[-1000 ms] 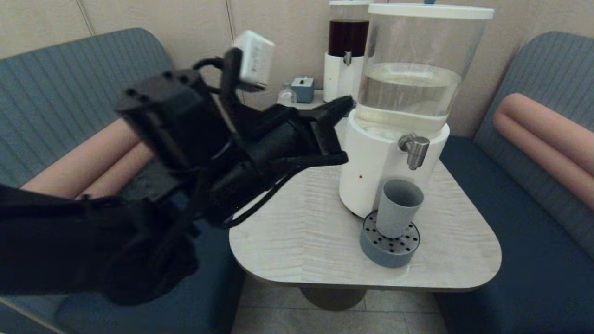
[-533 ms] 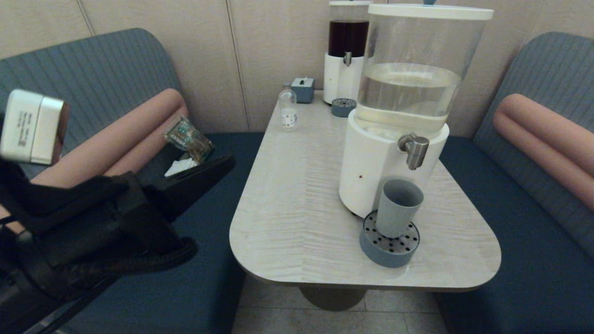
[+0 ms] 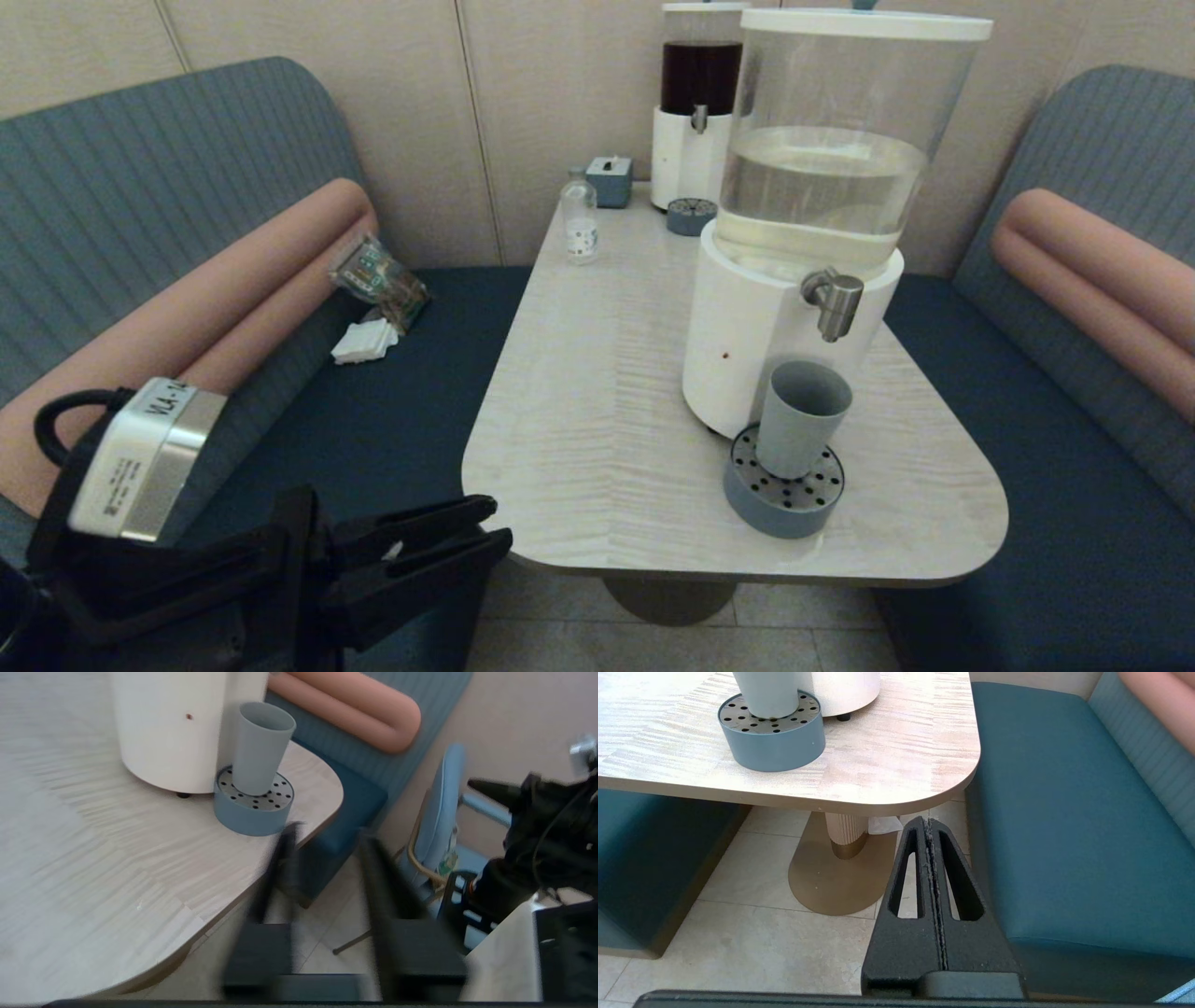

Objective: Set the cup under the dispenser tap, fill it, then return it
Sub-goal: Place the cup next to the water dispenser

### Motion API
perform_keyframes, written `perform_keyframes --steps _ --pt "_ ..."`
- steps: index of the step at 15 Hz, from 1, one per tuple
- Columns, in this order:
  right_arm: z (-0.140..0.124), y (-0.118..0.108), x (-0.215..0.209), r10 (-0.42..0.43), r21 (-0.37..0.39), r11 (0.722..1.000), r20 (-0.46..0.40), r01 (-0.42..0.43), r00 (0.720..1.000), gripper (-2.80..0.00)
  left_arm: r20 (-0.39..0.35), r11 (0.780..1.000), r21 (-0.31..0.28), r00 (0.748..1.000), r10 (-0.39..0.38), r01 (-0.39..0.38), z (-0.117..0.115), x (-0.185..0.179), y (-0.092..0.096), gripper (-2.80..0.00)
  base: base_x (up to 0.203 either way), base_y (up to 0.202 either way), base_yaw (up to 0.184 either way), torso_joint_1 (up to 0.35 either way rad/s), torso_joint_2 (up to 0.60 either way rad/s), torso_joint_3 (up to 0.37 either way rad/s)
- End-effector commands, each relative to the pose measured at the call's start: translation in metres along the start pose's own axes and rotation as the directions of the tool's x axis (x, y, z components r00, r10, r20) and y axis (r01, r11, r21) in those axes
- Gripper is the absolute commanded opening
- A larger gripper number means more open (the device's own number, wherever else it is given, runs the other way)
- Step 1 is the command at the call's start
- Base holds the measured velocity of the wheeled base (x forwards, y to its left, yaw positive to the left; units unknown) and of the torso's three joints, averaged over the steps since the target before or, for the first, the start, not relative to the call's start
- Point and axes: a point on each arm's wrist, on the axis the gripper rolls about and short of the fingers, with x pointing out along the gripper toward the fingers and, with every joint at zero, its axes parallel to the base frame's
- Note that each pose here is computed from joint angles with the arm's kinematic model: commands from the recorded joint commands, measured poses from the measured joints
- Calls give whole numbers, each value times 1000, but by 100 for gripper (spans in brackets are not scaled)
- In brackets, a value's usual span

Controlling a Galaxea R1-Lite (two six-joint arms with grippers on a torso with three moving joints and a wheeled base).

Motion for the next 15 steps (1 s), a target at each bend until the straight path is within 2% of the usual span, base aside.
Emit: perform_keyframes --steps 1,4,7,9,12,15 --pt "0 0 0 1 0 1000 -2 -1 1000 -280 -45 1000 9 999 -8 9 -13 18 11 0 0 0 0 0 0 0" --pt "0 0 0 1 0 1000 -3 -1 1000 -280 -57 995 97 998 -19 24 -31 43 27 0 0 0 0 0 0 0" --pt "0 0 0 1 0 1000 -3 -1 1000 -280 -71 987 135 995 -74 83 -56 76 47 0 0 0 0 0 0 0" --pt "-1 0 0 1 0 1000 -4 -1 1000 -280 -15 974 186 992 -128 129 -51 105 58 0 0 0 0 0 0 0" --pt "-1 0 0 1 0 1000 -4 -1 1000 -280 7 965 210 987 -161 156 -61 145 77 0 0 0 0 0 0 0" --pt "0 0 0 1 0 1000 -3 -1 1000 -280 0 958 215 981 -195 190 -81 179 84 0 0 0 0 0 0 0"
